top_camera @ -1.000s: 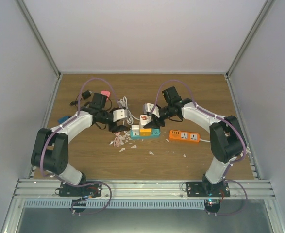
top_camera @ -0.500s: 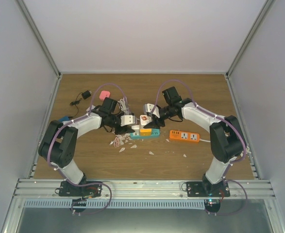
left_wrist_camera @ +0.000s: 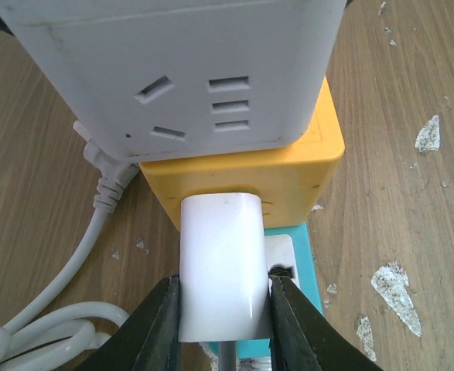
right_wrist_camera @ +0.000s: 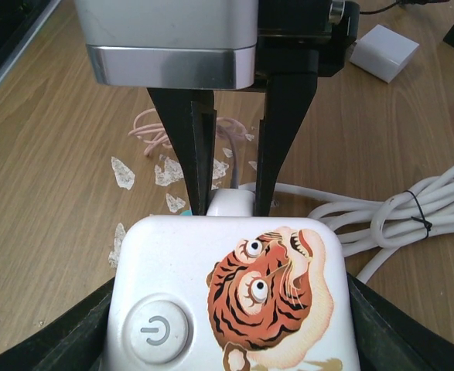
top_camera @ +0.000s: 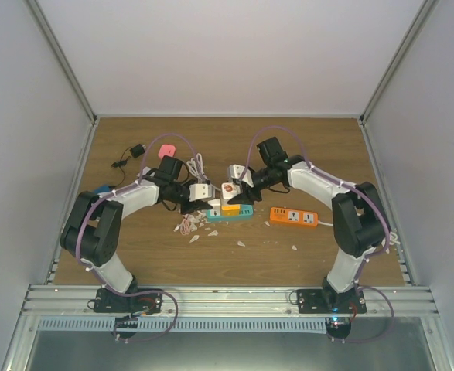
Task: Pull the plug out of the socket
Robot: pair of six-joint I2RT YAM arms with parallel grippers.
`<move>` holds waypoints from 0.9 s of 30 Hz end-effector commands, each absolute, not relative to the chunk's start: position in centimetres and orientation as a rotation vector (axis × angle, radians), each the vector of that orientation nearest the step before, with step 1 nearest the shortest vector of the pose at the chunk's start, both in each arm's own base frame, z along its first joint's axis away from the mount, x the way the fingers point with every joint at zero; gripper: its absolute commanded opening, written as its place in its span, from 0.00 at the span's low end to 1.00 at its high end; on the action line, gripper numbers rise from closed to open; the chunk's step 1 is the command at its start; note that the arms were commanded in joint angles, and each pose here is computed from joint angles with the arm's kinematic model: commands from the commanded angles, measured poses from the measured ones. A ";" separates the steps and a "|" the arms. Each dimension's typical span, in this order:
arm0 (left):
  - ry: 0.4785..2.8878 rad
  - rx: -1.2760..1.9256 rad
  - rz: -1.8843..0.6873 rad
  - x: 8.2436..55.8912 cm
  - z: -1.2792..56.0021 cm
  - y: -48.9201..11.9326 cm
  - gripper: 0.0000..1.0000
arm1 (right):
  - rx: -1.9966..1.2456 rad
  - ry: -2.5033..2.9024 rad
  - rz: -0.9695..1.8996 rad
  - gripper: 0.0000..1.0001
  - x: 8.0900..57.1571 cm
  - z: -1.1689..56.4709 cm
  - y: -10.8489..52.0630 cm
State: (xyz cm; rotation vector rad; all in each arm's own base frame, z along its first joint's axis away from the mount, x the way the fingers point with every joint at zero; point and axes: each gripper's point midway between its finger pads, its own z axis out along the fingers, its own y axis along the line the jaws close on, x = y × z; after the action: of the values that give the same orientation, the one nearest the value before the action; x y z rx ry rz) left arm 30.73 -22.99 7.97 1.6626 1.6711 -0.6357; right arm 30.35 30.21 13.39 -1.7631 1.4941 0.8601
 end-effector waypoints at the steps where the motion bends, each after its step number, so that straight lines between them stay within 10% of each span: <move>1: 1.723 1.673 -0.569 31.1 7.2 -20.2 0.11 | -1.851 1.747 0.828 0.01 29.2 7.6 27.3; 27: 1.777 1.669 -0.527 30.2 8.1 -14.5 0.09 | -1.821 1.794 0.805 0.01 30.0 7.6 26.9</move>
State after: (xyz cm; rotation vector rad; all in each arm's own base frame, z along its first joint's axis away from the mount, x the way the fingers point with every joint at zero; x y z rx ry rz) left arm 31.69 -14.68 7.79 1.6183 1.7932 -0.5183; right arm 30.79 30.58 13.37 -1.7516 1.4948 0.8865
